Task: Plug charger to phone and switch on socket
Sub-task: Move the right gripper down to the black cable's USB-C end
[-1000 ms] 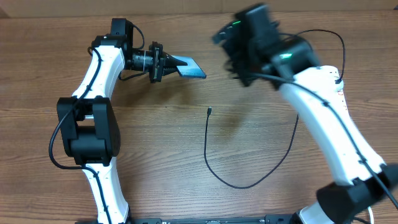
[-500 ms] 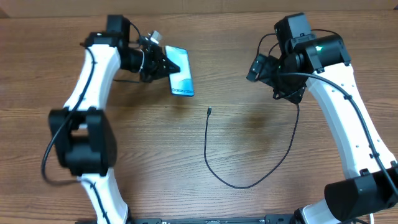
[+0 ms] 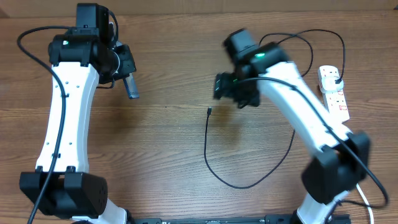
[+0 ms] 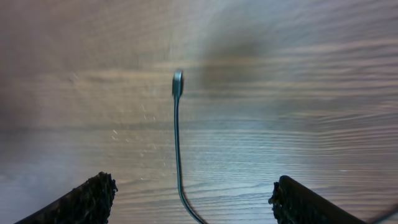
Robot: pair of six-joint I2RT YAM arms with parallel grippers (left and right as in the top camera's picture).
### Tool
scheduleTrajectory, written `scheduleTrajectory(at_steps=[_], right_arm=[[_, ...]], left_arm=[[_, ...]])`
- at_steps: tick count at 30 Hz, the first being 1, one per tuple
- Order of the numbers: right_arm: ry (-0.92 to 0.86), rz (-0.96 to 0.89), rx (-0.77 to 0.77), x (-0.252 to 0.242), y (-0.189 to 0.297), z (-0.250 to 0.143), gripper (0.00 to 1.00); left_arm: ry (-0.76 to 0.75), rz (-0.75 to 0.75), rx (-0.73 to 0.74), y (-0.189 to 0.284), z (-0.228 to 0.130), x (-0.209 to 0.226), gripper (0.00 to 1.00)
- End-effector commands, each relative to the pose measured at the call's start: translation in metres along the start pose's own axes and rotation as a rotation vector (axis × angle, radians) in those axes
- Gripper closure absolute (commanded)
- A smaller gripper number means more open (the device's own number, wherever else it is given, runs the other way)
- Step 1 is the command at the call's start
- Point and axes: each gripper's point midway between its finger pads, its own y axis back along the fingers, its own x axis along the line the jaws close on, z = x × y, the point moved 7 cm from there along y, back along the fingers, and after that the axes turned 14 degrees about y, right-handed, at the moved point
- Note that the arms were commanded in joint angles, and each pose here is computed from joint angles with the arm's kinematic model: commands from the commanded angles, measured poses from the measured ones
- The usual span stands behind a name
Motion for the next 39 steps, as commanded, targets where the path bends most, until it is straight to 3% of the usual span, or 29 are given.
scheduleTrajectory(at_steps=[1, 5, 8, 14, 22, 31, 39], right_arm=[[0.047, -0.027, 0.094, 0.015, -0.045, -0.003, 0.18], [0.060, -0.035, 0.135, 0.021, -0.076, -0.001, 0.18], [0.058, -0.033, 0.144, 0.021, -0.077, -0.002, 0.29], [0.074, -0.065, 0.069, 0.021, -0.086, 0.012, 0.29], [0.054, -0.104, 0.103, 0.025, -0.119, 0.010, 0.37], [0.062, -0.216, 0.113, 0.028, -0.143, 0.002, 0.39], [0.030, -0.218, 0.113, 0.026, -0.152, 0.004, 0.54]], left_arm=[[0.017, 0.048, -0.013, -0.005, 0.001, 0.003, 0.96], [0.018, 0.052, 0.005, -0.005, -0.002, 0.004, 0.96], [0.018, 0.059, 0.015, -0.005, -0.004, 0.005, 0.96], [0.022, 0.037, 0.024, -0.005, -0.004, 0.003, 0.96], [0.022, 0.029, 0.017, -0.005, -0.003, 0.001, 0.96], [0.022, 0.029, 0.017, -0.005, -0.003, 0.001, 0.96], [0.022, 0.029, 0.016, -0.005, -0.003, 0.001, 0.96]])
